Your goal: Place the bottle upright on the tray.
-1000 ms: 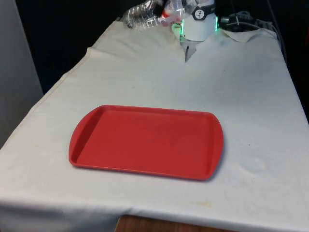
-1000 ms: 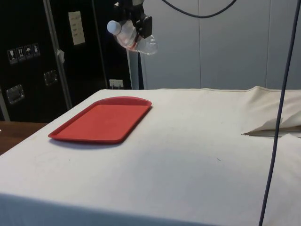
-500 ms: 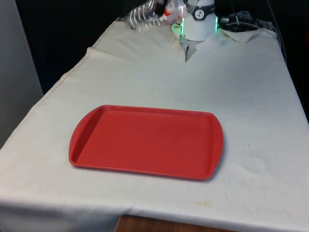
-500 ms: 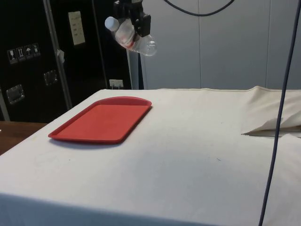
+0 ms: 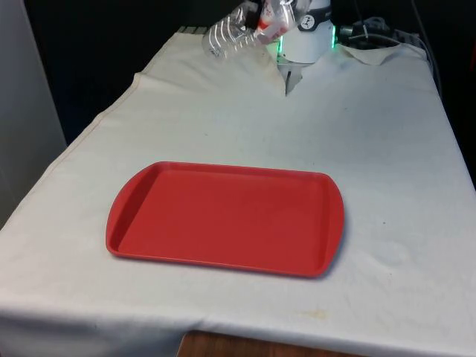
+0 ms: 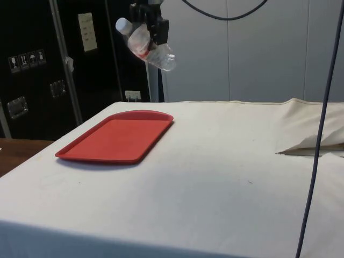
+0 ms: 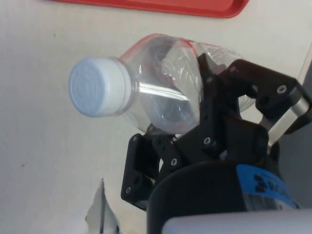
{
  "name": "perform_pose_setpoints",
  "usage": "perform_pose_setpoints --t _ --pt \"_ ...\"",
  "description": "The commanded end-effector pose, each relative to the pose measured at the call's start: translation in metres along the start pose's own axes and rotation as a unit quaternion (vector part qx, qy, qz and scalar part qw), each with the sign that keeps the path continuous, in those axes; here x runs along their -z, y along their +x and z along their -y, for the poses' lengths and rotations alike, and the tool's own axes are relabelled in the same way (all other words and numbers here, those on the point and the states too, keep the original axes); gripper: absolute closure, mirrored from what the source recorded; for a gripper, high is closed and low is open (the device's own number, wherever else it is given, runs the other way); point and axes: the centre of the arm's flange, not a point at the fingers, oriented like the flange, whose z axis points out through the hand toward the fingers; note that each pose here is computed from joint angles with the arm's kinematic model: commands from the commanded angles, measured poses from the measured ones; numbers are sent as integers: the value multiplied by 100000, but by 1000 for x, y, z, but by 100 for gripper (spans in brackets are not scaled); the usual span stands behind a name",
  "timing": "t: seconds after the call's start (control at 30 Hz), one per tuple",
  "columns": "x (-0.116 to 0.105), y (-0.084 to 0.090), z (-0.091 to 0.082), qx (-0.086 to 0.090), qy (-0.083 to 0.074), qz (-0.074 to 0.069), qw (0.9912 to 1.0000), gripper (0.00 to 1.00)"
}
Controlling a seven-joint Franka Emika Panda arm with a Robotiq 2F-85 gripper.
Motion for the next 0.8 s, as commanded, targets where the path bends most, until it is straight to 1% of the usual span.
perform_pose_setpoints --t 0.0,0.13,0.17,0.23,0.27,0.3,0.37,0.4,0.43,0.47,0.5,0.53,0.57,0.6,0.67,0.7,0.73,0.77 --pt "0 0 0 -507 146 -1172 99992 64" --pt "-1 -1 0 -1531 464 -2296 99961 64" --pt "-1 -1 0 -2058 658 -2867 99936 64" --pt "-2 -1 0 -2677 852 -3421 99902 64" --pt "-2 -1 -1 -2520 776 -2598 99931 64" --pt "-3 -1 0 -2934 895 -3715 99884 64" --pt "-3 -1 0 -3399 1060 -4194 99849 64" --pt "-3 -1 0 -3957 1228 -4739 99802 64" --pt "-3 -1 0 -3957 1228 -4739 99802 64" --pt "-3 -2 -1 -4218 1299 -4992 99778 64" --pt "-4 -1 0 -4760 1459 -5621 99718 64" --pt "-4 -2 -1 -4757 1435 -4812 99761 64" --pt "-4 -2 -1 -5022 1436 -5135 99731 64" --pt "-4 -2 0 -5273 1617 -6162 99657 64" --pt "-5 -2 -1 -5889 1754 -6732 99584 64" --pt "-5 -3 -1 -6367 1927 -7222 99517 64" --pt "-5 -2 -1 -6539 2016 -7446 99487 64" --pt "-5 -3 -1 -6892 2082 -7763 99438 64"
